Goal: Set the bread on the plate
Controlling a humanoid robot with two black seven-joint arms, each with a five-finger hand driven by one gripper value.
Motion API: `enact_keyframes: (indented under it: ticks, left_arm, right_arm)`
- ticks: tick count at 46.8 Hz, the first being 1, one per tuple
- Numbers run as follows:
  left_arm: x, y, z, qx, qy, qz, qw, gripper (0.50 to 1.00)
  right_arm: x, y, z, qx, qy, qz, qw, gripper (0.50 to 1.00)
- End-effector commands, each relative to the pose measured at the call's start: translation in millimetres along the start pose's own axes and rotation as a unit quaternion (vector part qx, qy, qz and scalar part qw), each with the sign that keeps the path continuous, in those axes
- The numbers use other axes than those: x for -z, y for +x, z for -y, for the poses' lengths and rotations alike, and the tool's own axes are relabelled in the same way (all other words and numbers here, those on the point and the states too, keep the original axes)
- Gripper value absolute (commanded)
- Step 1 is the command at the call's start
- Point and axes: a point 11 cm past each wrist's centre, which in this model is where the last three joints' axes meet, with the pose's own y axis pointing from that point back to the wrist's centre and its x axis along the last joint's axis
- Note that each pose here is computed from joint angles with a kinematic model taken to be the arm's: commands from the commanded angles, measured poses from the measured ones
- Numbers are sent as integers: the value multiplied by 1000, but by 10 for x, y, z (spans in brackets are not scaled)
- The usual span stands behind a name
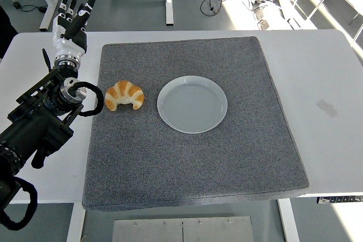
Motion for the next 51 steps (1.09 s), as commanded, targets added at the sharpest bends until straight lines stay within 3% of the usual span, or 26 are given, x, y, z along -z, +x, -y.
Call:
enact_keyframes:
  ticks: [1,19,38,51]
  left_arm:
    - [-8,-3,3,1,-1,0,1000,972]
    - [-28,22,5,11,4,28,1000,972]
    - [-381,76,44,68,2,121,990,971]
    - [-775,72,-47,137,10,215,967,951]
  right_arm:
    - [0,0,0,0,0,0,1000,1000]
    - [0,0,0,0,0,0,1000,1000]
    - [0,0,0,0,0,0,1000,1000]
    - [0,0,0,0,0,0,1000,1000]
